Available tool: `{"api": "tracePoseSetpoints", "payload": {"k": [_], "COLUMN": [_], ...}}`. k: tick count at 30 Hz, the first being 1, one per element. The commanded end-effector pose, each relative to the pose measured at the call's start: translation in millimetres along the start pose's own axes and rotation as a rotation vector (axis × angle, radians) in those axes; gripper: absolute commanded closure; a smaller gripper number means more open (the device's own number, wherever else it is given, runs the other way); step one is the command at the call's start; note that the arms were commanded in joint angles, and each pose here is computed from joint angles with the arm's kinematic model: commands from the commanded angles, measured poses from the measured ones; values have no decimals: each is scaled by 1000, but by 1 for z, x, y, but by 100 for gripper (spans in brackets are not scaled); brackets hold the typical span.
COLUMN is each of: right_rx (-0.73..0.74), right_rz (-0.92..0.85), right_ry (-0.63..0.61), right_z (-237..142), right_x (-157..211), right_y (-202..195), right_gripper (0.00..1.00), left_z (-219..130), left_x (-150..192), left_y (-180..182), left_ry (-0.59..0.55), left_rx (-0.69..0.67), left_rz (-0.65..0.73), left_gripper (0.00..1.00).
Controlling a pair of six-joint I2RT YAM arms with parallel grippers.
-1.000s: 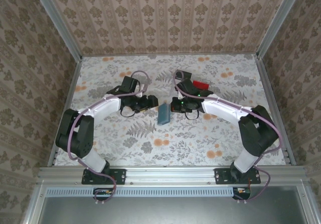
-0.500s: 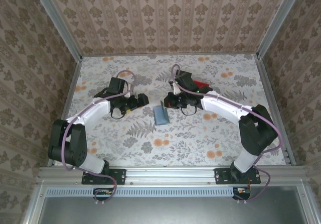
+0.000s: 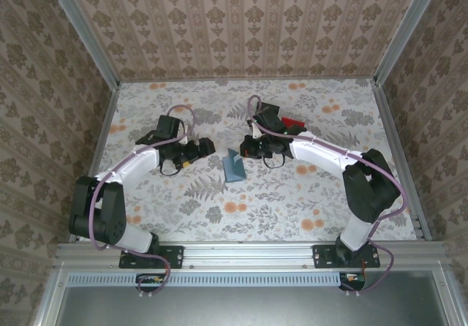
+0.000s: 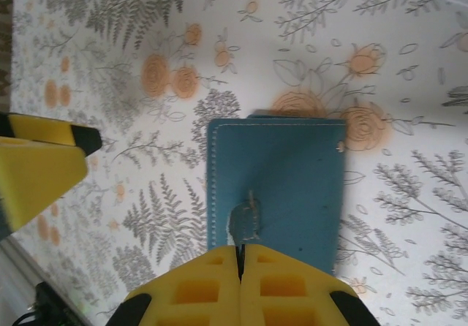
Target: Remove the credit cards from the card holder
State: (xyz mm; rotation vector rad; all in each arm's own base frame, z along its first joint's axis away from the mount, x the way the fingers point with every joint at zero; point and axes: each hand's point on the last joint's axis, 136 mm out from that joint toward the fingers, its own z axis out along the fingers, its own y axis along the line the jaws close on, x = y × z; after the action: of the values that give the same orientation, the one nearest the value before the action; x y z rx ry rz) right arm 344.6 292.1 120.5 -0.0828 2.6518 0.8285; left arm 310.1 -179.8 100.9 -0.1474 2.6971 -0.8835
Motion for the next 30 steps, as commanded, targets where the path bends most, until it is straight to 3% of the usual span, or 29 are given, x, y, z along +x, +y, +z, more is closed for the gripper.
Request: {"api": "tracePoseSetpoints", "payload": {"k": [1, 8, 15, 30], "right_rx": [134, 318, 419, 494], "right_rz": [-13, 12, 94, 128], "right_ry": [-3, -15, 0, -5], "right_z": [-8, -21, -22, -19], "right_x": [5, 17, 24, 24], "right_y": [-26, -71, -99, -116], "right_gripper": [99, 99, 99, 99], "left_z": [8, 28, 49, 74], "left_x": [5, 21, 28, 49], "left_y": [-10, -30, -46, -57], "left_ry": [27, 133, 198, 269], "left_rx": [56, 84, 103, 79], "left_rz": [-15, -7, -18, 23], "left_gripper": [1, 15, 38, 39]}}
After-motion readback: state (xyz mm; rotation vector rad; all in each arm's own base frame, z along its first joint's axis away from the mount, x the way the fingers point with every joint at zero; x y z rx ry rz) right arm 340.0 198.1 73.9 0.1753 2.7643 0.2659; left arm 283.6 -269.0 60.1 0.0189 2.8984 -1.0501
